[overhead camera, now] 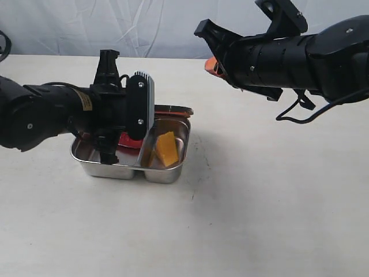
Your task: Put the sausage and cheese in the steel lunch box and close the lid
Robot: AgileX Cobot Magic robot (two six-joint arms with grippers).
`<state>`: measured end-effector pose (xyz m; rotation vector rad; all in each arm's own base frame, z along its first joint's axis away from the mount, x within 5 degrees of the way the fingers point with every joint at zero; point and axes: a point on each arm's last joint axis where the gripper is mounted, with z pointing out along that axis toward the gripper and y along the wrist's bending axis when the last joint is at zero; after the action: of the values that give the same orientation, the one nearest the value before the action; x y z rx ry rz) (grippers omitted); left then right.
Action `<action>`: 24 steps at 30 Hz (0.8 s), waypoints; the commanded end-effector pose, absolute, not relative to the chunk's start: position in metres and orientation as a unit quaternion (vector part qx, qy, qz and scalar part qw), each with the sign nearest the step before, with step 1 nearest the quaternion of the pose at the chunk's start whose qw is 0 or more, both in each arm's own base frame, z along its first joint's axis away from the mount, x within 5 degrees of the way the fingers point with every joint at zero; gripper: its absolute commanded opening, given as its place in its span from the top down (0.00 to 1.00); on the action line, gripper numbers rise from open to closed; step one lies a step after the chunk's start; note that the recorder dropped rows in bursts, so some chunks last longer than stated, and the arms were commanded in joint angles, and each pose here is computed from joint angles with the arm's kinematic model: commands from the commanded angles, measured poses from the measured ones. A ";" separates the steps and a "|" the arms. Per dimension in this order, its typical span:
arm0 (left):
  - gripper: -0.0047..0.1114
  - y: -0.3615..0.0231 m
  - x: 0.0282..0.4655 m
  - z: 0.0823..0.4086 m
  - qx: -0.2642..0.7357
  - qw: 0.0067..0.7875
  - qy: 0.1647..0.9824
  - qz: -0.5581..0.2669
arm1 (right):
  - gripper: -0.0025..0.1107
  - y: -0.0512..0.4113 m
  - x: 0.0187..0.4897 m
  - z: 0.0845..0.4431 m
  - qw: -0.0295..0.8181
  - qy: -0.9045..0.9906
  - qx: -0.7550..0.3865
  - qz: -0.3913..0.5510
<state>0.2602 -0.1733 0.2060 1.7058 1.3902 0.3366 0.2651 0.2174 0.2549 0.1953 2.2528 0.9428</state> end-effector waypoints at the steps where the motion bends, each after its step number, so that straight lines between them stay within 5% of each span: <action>1: 0.96 -0.170 0.254 0.191 0.689 0.420 0.578 0.123 | 0.99 0.213 0.268 0.259 0.355 0.862 0.069 0.356; 24: 0.96 -0.156 0.231 0.163 0.711 0.298 0.633 0.072 | 0.99 0.198 0.274 0.255 0.305 0.876 0.056 0.369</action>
<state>0.2451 -0.1638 0.1821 1.8206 1.4635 0.3064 0.2751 0.1986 0.2514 0.1787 2.3213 0.9693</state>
